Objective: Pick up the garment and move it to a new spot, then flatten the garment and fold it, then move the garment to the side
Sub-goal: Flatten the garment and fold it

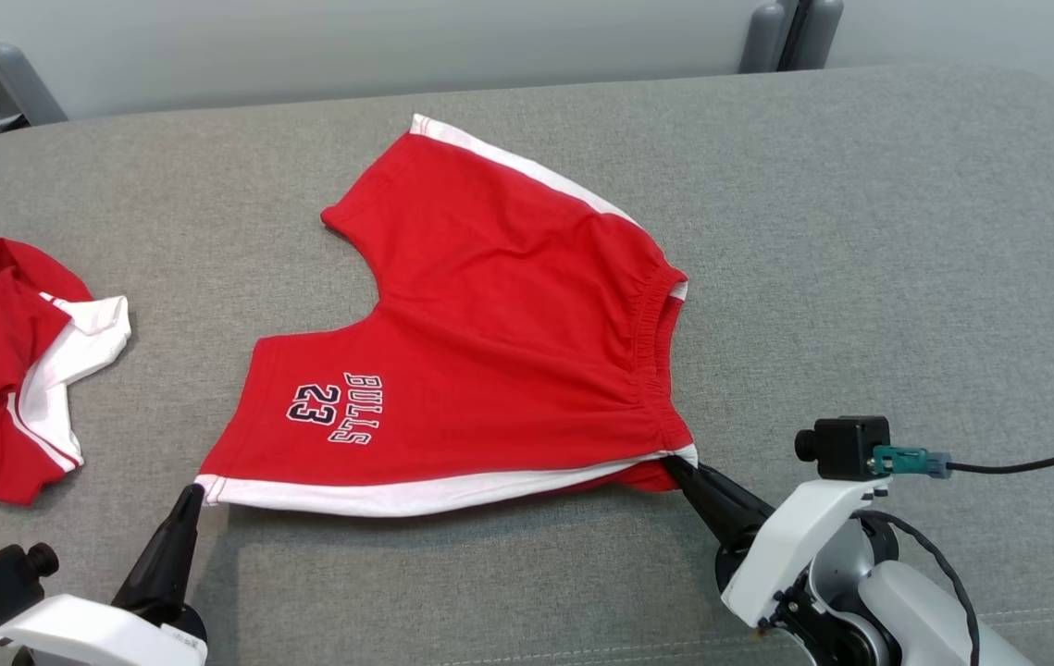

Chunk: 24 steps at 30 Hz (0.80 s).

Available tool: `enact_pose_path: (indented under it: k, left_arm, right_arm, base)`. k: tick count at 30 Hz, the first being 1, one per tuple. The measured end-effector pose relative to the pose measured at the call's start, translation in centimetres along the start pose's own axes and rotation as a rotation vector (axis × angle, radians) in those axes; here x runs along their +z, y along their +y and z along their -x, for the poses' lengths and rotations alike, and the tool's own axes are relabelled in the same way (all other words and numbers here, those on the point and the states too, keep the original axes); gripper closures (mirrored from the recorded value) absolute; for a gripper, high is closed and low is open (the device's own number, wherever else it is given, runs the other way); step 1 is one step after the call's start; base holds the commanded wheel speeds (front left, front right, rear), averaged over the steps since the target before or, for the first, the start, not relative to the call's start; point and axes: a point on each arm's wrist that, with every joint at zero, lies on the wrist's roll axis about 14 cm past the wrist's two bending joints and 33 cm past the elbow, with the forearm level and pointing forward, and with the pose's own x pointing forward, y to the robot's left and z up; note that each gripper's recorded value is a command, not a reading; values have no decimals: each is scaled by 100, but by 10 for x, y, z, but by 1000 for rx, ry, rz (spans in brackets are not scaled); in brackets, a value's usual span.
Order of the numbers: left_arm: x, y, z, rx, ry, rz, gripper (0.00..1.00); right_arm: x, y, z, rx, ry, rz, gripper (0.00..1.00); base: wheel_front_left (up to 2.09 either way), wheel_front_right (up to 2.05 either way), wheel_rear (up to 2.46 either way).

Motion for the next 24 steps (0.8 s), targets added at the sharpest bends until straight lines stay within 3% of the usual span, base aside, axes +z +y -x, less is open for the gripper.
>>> enact_pose_path:
  k: [16,22,23,24]
  left_arm:
    - [-23,8,7,19,69,-42,100]
    - [-24,13,10,35,70,-42,100]
    - [-24,11,10,33,68,-41,85]
    - [-24,10,10,30,65,-45,58]
  right_arm:
    - [-29,13,-11,32,95,28,100]
    - [-30,4,-10,5,109,48,100]
    - [-30,3,-9,2,108,49,100]
    - [-30,2,-8,-1,109,50,83]
  base:
    - [0,0,0]
    - [0,0,0]
    - [0,0,0]
    - [0,0,0]
